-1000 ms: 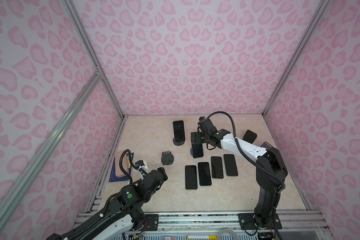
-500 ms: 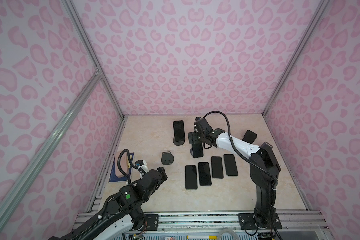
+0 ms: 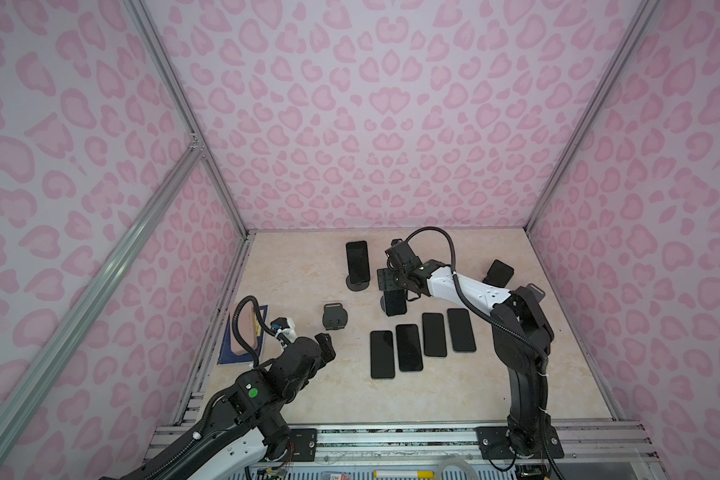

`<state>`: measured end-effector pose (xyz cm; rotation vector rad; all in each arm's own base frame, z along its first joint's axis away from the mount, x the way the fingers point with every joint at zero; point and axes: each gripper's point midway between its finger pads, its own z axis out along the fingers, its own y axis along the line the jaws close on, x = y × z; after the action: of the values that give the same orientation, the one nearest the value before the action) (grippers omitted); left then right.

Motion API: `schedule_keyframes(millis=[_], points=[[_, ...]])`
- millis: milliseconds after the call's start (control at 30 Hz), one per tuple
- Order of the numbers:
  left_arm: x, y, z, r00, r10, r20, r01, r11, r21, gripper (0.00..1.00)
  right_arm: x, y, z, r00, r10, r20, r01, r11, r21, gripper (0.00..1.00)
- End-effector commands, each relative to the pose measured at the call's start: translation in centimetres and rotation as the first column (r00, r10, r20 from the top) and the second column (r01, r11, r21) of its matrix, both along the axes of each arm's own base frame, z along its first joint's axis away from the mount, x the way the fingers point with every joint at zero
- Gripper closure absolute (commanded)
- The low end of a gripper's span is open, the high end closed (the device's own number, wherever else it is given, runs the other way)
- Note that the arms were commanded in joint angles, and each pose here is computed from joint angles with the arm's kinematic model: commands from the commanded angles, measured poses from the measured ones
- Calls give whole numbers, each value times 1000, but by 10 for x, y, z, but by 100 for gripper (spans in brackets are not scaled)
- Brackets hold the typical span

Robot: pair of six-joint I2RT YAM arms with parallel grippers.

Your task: Remove the phone from the phone stand

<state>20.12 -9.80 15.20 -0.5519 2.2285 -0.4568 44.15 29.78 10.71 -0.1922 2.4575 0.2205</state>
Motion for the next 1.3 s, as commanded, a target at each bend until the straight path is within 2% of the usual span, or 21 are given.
schedule_keyframes(millis=[0,500,800,1267], points=[[0,-2,4,1000,-22,1,22,1000,3,4,5,5,-2,1000,-16,7,16,1000,25,7],[0,-2,7,999,-37,9,37,999,7,4,4,11,-5,1000,21,-1,-21,1000,9,29],[0,-2,8,999,-46,13,46,999,11,4,0,15,2,999,49,20,-49,999,-9,32],[4,5,19,998,-38,52,35,998,60,4,-12,-1,41,998,5,68,-4,1000,-1,33]])
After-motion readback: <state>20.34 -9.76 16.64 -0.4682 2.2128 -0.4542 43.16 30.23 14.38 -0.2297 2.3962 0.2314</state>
